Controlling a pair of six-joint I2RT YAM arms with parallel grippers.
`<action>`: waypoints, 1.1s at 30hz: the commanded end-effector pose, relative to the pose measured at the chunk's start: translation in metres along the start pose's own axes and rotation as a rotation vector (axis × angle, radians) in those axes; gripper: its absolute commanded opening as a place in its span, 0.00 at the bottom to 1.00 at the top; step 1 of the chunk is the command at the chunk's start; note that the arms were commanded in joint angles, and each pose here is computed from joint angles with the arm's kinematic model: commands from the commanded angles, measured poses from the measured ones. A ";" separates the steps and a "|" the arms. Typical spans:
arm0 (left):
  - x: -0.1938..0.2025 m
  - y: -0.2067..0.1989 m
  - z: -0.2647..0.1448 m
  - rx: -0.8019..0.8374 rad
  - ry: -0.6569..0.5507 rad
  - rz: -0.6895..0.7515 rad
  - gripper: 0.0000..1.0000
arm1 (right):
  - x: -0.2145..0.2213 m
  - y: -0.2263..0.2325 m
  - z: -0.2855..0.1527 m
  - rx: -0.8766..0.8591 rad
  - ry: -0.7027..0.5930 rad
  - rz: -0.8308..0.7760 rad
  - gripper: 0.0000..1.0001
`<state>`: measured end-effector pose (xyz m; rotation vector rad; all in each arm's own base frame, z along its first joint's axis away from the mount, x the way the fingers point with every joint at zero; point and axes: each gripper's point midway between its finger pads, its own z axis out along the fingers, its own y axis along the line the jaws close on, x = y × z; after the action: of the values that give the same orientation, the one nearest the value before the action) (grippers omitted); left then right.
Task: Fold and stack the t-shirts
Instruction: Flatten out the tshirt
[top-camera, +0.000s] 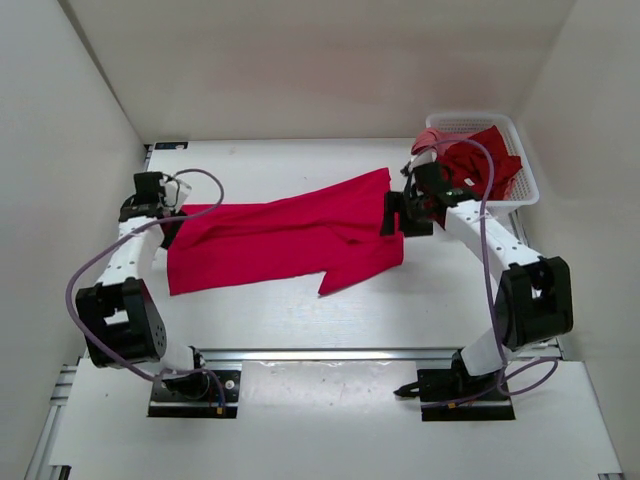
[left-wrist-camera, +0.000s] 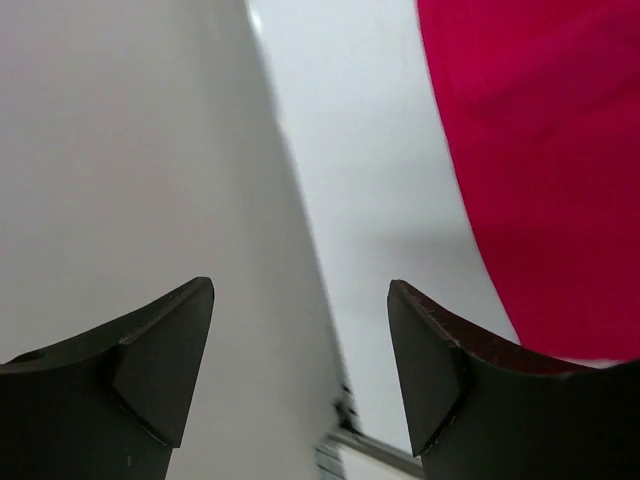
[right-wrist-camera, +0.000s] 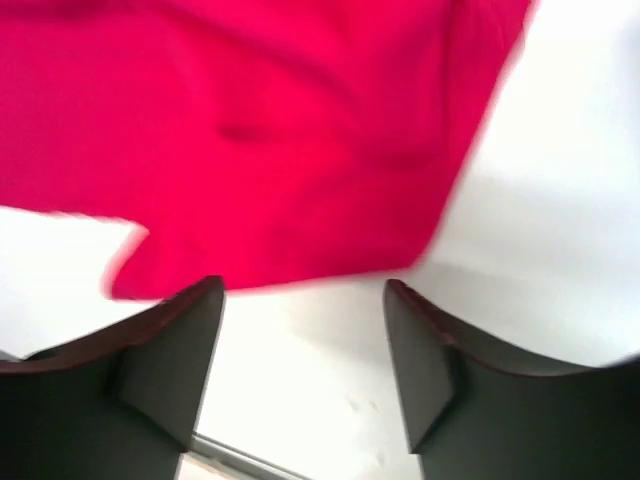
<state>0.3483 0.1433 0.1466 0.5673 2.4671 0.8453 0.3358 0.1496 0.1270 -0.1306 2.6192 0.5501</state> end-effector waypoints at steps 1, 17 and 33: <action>0.066 -0.070 -0.014 0.350 0.229 -0.084 0.80 | 0.046 -0.035 0.010 0.180 0.128 -0.005 0.68; 0.109 -0.127 -0.008 0.556 0.420 -0.219 0.83 | 0.071 -0.035 0.066 0.145 0.253 0.047 0.52; 0.050 -0.115 -0.014 0.725 0.145 -0.695 0.98 | 0.075 -0.041 0.068 0.077 0.242 0.147 0.42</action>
<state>0.2576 0.0867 0.0429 -0.0463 2.9093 -0.1853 0.3064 0.1427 0.0231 -0.0043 2.9085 0.5061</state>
